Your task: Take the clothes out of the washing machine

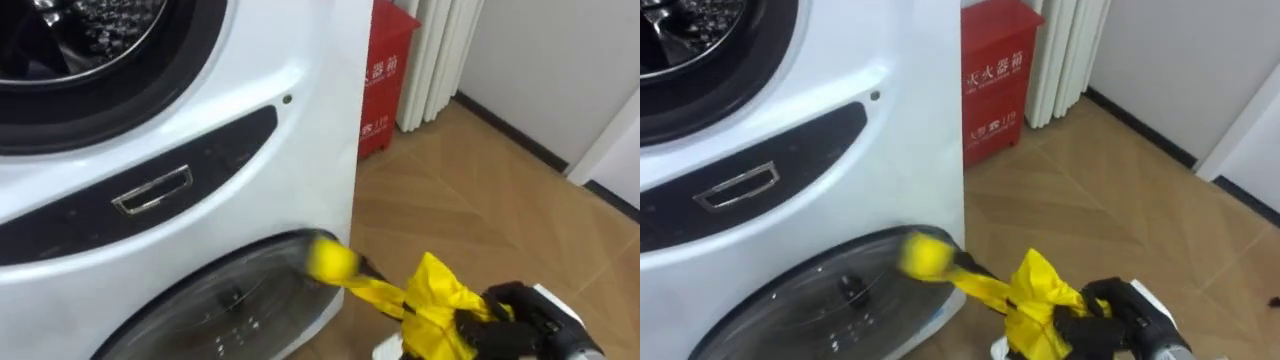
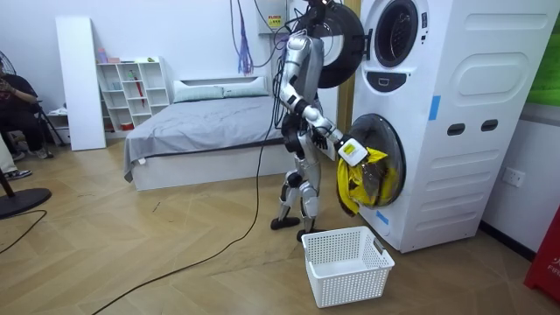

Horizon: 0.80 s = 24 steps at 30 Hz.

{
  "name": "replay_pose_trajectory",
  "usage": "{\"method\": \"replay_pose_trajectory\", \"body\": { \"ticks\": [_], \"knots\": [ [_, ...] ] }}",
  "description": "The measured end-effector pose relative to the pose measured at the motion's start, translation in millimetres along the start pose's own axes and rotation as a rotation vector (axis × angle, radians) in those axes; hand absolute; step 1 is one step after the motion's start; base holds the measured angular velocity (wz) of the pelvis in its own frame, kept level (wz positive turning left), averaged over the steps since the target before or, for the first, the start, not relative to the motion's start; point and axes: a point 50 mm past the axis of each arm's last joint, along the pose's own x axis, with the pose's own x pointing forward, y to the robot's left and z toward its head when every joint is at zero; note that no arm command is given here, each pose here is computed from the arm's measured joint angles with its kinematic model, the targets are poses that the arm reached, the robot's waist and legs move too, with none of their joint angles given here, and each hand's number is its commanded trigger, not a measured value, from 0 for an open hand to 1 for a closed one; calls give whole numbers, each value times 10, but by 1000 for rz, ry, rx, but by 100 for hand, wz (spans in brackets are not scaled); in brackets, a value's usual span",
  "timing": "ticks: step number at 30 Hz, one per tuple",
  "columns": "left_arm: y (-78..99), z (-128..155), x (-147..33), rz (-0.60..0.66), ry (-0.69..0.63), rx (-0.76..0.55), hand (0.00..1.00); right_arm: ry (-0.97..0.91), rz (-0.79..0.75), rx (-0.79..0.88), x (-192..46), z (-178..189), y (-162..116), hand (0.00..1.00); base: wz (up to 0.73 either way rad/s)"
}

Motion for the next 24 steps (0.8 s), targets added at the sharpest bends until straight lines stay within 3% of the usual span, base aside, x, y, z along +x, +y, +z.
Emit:
{"method": "replay_pose_trajectory", "body": {
  "ticks": [8,15,24],
  "knots": [
    [-97,145,8,-31,-56,12,0,-5,-1,-20,197,87,159,100,6],
    [-204,124,-2,-59,-51,-5,0,82,-74,-59,197,-135,159,100,5],
    [-204,133,-4,-59,-56,-12,0,63,-153,-53,203,-126,174,100,0]
  ]
}}
